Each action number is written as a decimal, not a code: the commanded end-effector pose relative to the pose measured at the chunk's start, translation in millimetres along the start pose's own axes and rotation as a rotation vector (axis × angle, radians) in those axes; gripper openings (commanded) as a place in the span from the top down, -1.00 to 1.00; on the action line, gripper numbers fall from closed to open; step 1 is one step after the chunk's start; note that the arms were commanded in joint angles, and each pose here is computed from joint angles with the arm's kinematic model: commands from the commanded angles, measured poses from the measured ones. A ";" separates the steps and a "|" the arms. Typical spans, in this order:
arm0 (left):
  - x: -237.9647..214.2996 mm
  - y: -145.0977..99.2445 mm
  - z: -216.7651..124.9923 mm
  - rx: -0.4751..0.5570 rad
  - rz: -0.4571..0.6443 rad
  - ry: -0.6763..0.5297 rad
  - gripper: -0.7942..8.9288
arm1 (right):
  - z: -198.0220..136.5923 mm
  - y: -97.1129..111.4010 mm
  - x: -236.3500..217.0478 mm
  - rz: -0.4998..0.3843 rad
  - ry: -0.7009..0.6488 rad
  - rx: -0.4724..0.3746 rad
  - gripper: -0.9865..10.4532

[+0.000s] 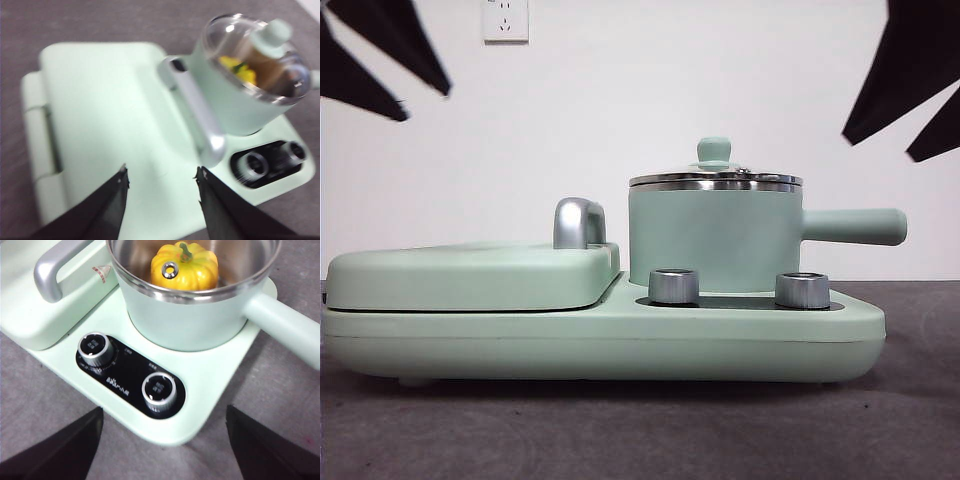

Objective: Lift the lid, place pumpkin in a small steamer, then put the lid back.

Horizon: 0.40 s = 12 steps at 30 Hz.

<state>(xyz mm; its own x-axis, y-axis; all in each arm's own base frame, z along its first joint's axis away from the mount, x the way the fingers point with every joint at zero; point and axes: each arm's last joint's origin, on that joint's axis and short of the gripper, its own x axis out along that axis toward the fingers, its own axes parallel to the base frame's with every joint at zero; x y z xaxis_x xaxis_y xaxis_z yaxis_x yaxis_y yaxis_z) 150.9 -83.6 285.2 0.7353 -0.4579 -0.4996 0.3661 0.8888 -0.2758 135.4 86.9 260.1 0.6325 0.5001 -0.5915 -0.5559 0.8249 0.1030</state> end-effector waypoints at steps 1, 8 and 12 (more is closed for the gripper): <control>-3.4 2.7 -3.6 -0.016 0.019 0.008 0.37 | 6.2 1.4 6.5 0.023 -0.014 0.002 0.17; -8.1 4.6 -4.6 -0.021 0.028 0.006 0.38 | 7.8 0.6 14.0 0.013 -0.005 -0.002 0.17; -8.1 4.3 -4.4 -0.013 0.026 0.004 0.42 | 8.9 1.2 12.2 0.027 -0.021 0.001 0.30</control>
<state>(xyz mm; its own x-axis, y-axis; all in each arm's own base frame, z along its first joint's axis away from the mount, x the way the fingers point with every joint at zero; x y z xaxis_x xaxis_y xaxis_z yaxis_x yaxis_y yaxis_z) 143.0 -75.1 282.4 0.7378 -0.4334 -0.5174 0.3334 0.9006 -0.2790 146.9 94.5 255.8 0.6239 0.5140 -0.5887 -0.5663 0.8164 0.1126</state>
